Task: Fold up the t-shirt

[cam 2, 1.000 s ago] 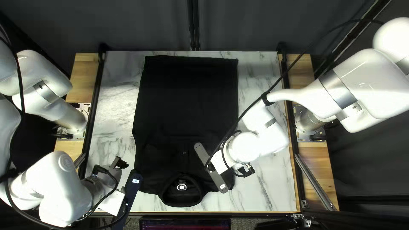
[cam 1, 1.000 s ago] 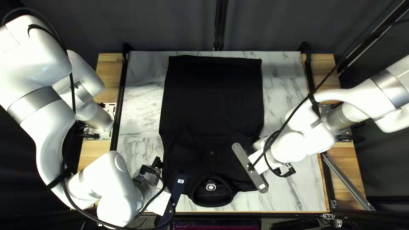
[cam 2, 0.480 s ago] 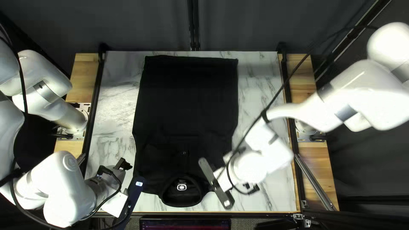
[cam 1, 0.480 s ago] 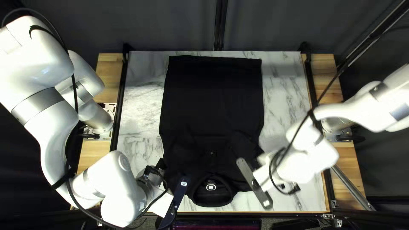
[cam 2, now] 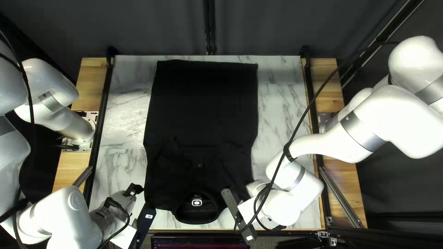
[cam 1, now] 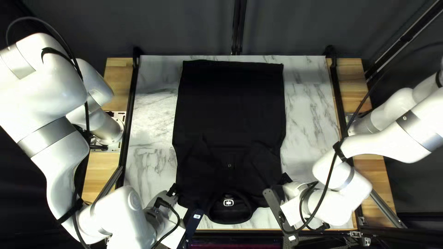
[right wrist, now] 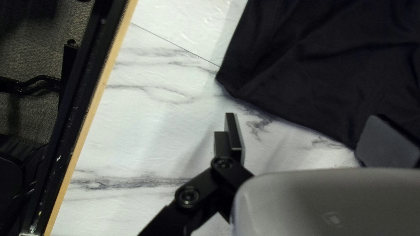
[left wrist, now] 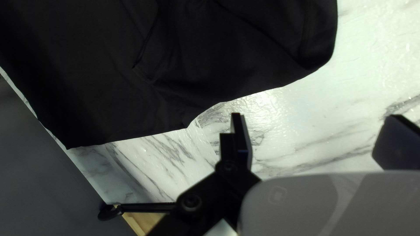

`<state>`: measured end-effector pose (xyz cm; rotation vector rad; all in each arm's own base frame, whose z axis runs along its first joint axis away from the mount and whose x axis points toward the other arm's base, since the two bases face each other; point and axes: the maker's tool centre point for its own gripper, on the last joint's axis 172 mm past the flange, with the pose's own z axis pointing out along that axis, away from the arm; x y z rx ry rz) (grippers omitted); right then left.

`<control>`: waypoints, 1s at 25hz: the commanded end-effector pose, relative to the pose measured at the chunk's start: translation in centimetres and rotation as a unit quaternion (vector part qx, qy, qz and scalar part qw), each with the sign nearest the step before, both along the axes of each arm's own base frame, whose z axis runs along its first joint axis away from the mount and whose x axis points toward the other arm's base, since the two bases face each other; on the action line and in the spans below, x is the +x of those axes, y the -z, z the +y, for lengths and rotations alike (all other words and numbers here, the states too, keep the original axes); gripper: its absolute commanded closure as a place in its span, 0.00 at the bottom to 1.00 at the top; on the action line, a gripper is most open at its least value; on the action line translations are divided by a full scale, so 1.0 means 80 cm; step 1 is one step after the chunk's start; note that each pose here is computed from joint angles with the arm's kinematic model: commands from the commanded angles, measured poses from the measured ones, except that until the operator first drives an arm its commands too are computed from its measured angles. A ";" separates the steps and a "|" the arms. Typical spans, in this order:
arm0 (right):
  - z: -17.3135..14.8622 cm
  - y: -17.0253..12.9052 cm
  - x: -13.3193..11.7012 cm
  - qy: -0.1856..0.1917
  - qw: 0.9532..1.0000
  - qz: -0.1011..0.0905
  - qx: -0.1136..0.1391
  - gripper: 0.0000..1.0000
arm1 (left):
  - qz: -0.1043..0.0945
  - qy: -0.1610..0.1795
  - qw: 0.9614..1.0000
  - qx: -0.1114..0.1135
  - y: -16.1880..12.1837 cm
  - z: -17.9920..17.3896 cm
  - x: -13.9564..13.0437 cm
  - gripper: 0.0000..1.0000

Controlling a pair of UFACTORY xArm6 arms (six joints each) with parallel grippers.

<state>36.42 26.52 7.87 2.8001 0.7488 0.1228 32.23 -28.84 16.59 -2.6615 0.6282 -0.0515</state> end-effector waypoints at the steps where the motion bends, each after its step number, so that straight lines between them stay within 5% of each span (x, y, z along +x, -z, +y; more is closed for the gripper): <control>1: 0.007 0.010 0.003 0.016 0.999 -0.025 -0.021 0.00 | -0.008 0.013 1.000 0.005 0.009 0.004 0.004 0.00; 3: 0.004 0.007 -0.003 0.032 0.998 -0.041 -0.042 0.00 | -0.012 0.021 1.000 0.016 0.009 0.009 0.003 0.00; 14: 0.005 0.026 0.004 0.023 0.999 -0.034 -0.033 0.00 | -0.011 0.018 1.000 0.013 0.017 0.003 0.008 0.00; 25: 0.024 0.046 0.011 0.030 0.996 -0.058 -0.053 0.00 | -0.012 0.017 1.000 0.011 0.020 0.005 0.006 0.00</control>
